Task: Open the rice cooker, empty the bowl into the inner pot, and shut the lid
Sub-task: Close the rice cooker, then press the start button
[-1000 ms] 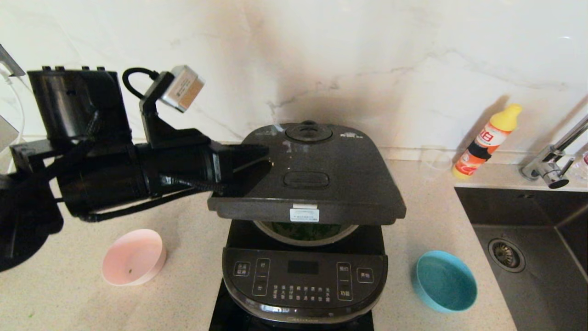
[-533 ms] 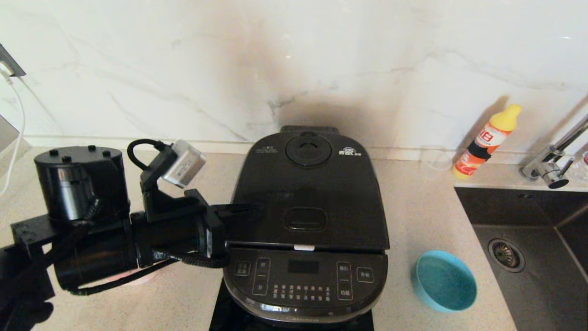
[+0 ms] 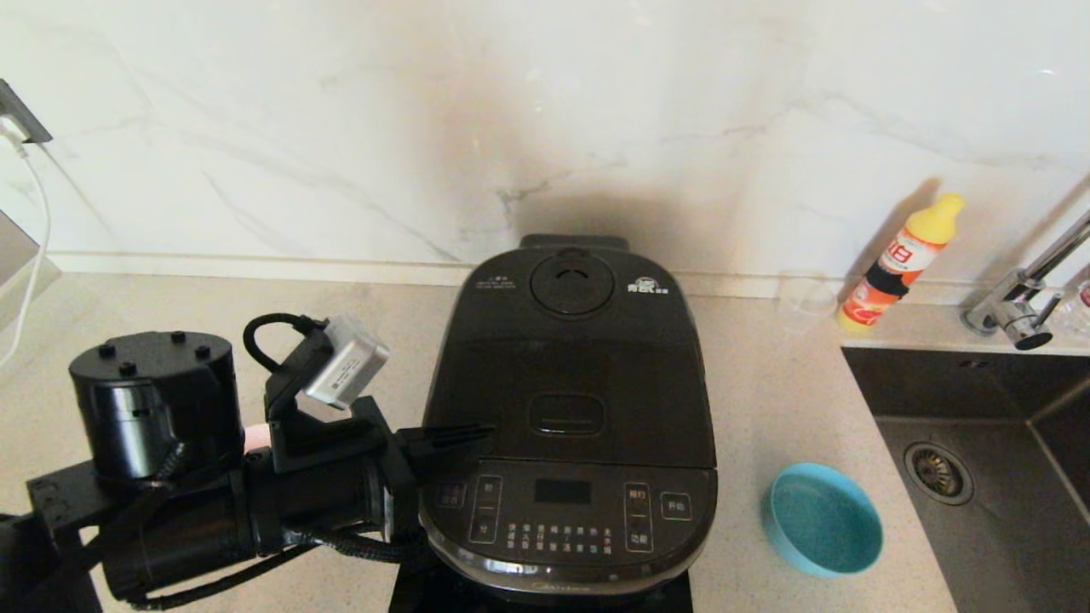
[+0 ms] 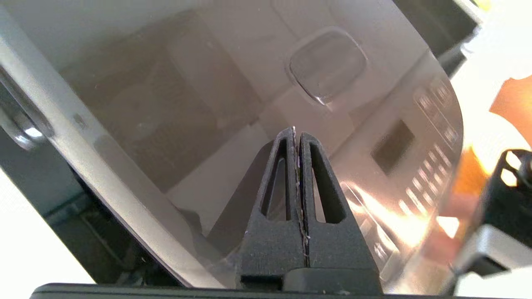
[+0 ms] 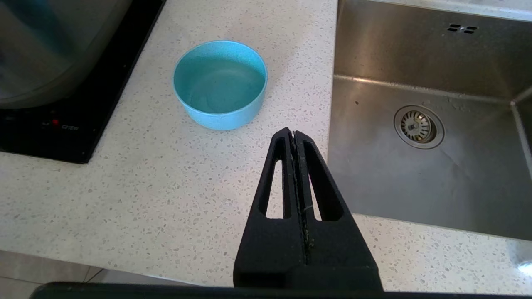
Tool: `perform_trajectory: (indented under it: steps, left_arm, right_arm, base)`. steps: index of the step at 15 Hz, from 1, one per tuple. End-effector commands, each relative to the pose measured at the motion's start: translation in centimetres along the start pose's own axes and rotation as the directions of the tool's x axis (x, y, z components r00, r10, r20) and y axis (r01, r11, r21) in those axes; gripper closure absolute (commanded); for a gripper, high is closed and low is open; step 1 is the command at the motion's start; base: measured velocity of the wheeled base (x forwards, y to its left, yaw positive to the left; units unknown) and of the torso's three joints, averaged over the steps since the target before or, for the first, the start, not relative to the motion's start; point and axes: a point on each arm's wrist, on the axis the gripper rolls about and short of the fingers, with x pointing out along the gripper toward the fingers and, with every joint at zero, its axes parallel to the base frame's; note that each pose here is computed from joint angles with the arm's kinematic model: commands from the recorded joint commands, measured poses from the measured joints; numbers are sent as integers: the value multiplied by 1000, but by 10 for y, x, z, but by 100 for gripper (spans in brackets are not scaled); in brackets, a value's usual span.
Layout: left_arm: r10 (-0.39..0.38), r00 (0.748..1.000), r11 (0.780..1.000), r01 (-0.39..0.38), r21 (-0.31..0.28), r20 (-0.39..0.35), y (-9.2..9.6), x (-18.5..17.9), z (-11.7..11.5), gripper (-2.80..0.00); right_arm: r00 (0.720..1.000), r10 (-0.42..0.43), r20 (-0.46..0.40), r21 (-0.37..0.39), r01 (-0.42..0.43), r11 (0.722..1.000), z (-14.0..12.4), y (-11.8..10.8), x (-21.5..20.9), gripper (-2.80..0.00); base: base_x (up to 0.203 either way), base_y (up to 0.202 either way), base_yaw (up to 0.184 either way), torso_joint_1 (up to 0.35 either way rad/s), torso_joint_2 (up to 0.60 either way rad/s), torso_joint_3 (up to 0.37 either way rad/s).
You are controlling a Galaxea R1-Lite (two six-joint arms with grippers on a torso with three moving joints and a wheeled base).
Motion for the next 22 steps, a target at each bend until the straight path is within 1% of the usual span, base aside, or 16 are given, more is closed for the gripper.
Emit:
perform_trajectory:
  steps: [1, 3, 4, 6, 7, 9, 10, 11, 13, 15, 16, 17, 18, 19, 21, 22]
  left_arm:
    - [10, 998, 1000, -10, 12, 60, 2, 2, 8, 0]
    - [30, 982, 999, -34, 19, 187, -2, -10, 39, 0]
    - [48, 962, 998, -54, 14, 268, -5, -20, 60, 0]
    - [96, 910, 994, -111, 13, 404, -11, -43, 101, 0]
    - [151, 876, 986, -169, -3, 457, -16, -60, 120, 0]
    - [317, 807, 943, -324, -75, 499, -23, -91, 138, 0]
    - [407, 761, 904, -414, -105, 506, -27, -107, 140, 0]
    - [506, 704, 846, -517, -130, 498, -30, -122, 135, 0]
    - [658, 598, 720, -678, -150, 457, -38, -153, 105, 0]
    - [750, 479, 603, -779, -173, 457, -49, -190, 71, 0]
    - [779, 408, 546, -815, -195, 476, -59, -209, 54, 0]
    - [794, 346, 501, -838, -216, 499, -70, -225, 38, 0]
    - [802, 300, 468, -853, -232, 517, -81, -237, 21, 0]
    - [817, 263, 431, -870, -240, 514, -89, -243, -2, 0]
    - [864, 238, 371, -897, -240, 444, -87, -231, -48, 0]
    - [897, 213, 322, -916, -241, 388, -82, -223, -66, 0]
  right_arm:
    - [1000, 1, -2, -1, -1, 1000, 0, 0, 0, 0]
    - [1000, 1, -2, 0, -1, 1000, 0, 0, 0, 0]
    - [1000, 1, -2, -1, -1, 1000, 0, 0, 0, 0]
    - [1000, 1, -2, -1, -1, 1000, 0, 0, 0, 0]
    - [1000, 1, -2, 0, -1, 1000, 0, 0, 0, 0]
    - [1000, 1, -2, 0, -1, 1000, 0, 0, 0, 0]
    - [1000, 1, -2, -1, -1, 1000, 0, 0, 0, 0]
    - [1000, 1, -2, -1, -1, 1000, 0, 0, 0, 0]
    - [1000, 1, -2, 0, -1, 1000, 0, 0, 0, 0]
    - [1000, 1, -2, -1, -1, 1000, 0, 0, 0, 0]
    - [1000, 1, -2, -1, -1, 1000, 0, 0, 0, 0]
    - [1000, 1, -2, 0, -1, 1000, 0, 0, 0, 0]
    - [1000, 1, -2, 0, -1, 1000, 0, 0, 0, 0]
    - [1000, -1, -2, 0, 1, 1000, 0, 0, 0, 0]
    - [1000, 1, -2, 0, -1, 1000, 0, 0, 0, 0]
    - [1000, 1, -1, -1, -1, 1000, 0, 0, 0, 0]
  base:
    - [0, 0, 0, 0, 0, 0]
    - [0, 0, 0, 0, 0, 0]
    - [0, 0, 0, 0, 0, 0]
    - [0, 0, 0, 0, 0, 0]
    - [0, 0, 0, 0, 0, 0]
    - [0, 0, 0, 0, 0, 0]
    - [0, 0, 0, 0, 0, 0]
    - [0, 0, 0, 0, 0, 0]
    - [0, 0, 0, 0, 0, 0]
    - [0, 0, 0, 0, 0, 0]
    - [0, 0, 0, 0, 0, 0]
    - [0, 0, 0, 0, 0, 0]
    - [0, 0, 0, 0, 0, 0]
    - [0, 0, 0, 0, 0, 0]
    - [0, 0, 0, 0, 0, 0]
    - [0, 0, 0, 0, 0, 0]
